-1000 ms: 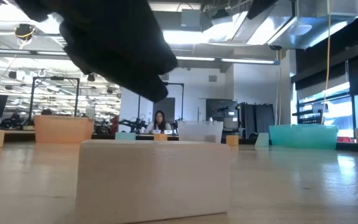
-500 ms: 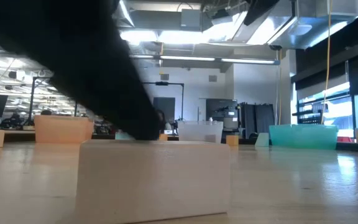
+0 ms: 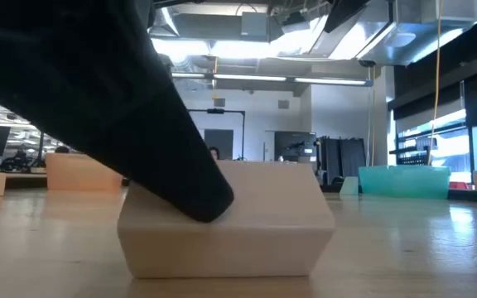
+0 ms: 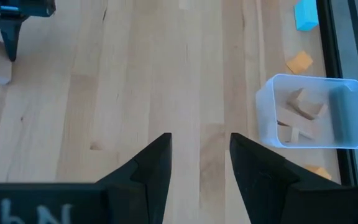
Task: Sort & place blocks by color
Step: Put the brown block into the transparent bin
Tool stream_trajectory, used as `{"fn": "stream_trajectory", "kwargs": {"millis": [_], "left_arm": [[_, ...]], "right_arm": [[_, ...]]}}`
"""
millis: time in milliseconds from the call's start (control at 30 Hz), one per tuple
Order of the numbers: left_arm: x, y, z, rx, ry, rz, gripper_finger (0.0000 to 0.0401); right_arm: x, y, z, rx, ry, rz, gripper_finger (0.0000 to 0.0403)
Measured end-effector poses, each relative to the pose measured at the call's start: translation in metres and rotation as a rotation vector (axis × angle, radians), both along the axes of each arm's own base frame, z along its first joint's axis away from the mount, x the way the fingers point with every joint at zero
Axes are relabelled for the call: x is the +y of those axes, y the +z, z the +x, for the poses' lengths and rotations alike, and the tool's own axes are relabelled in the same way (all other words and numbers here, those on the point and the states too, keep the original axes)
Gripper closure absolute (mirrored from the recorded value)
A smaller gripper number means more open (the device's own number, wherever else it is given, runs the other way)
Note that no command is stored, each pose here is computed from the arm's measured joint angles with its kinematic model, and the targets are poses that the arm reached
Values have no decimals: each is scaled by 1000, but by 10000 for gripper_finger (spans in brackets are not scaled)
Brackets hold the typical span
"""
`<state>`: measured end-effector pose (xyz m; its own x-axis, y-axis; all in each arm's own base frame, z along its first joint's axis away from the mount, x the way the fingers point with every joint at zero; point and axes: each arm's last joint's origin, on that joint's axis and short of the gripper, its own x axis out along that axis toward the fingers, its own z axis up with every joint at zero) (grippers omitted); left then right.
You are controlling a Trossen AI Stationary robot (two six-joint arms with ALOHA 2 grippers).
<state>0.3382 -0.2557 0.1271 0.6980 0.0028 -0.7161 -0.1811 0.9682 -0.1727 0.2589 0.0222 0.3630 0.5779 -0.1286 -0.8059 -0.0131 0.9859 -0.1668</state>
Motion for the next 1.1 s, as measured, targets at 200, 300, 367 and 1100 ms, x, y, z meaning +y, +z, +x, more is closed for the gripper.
{"fn": "stream_trajectory", "kwargs": {"millis": [200,300,367,1100], "left_arm": [[7,-2,-2,52,17,49,228],[17,-9,-2,98,47,112,228],[20,-8,0,97,60,122,228],[36,-8,9,140,22,151,228]], "right_arm": [[0,0,0,-5,-13,9,240],[0,1,1,-14,-22,18,240],[0,1,1,-16,-31,24,240],[0,2,3,-39,-17,17,240]]}}
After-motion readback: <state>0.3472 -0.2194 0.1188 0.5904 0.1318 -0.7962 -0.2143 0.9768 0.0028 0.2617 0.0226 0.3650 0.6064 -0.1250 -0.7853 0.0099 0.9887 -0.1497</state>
